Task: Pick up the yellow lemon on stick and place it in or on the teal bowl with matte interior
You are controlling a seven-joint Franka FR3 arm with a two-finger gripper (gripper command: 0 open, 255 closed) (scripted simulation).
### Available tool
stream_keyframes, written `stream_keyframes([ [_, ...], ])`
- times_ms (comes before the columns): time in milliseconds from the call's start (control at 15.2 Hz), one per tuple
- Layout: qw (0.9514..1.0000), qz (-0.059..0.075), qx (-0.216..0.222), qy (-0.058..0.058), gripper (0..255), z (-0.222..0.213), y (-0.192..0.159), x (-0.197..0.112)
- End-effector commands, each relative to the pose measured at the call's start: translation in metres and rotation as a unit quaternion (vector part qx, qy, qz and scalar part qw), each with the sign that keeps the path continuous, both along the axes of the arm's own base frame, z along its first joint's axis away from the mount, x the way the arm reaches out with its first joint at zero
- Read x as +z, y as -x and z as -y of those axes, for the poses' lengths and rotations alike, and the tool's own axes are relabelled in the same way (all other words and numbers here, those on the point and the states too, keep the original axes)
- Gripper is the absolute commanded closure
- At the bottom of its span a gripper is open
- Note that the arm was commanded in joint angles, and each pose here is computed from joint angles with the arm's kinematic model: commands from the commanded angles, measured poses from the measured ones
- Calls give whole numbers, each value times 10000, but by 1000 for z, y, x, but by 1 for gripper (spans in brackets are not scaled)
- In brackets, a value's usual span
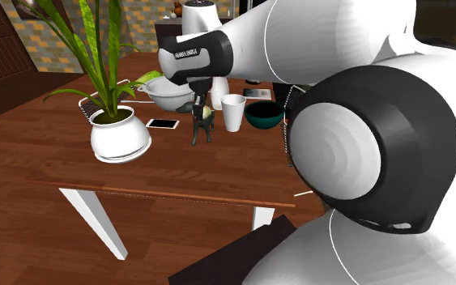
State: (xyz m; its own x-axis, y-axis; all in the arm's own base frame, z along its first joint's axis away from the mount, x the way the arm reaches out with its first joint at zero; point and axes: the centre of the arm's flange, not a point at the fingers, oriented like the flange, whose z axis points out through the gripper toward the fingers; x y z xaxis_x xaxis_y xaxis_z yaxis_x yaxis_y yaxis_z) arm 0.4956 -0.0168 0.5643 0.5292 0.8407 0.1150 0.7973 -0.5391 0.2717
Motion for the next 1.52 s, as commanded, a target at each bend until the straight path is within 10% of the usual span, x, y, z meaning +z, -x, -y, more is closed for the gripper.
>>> stream_keyframes([
  [0, 10000, 1, 8, 3, 255, 26, -5, 0],
  [1452, 10000, 1, 8, 3, 255, 311, -61, 5],
])
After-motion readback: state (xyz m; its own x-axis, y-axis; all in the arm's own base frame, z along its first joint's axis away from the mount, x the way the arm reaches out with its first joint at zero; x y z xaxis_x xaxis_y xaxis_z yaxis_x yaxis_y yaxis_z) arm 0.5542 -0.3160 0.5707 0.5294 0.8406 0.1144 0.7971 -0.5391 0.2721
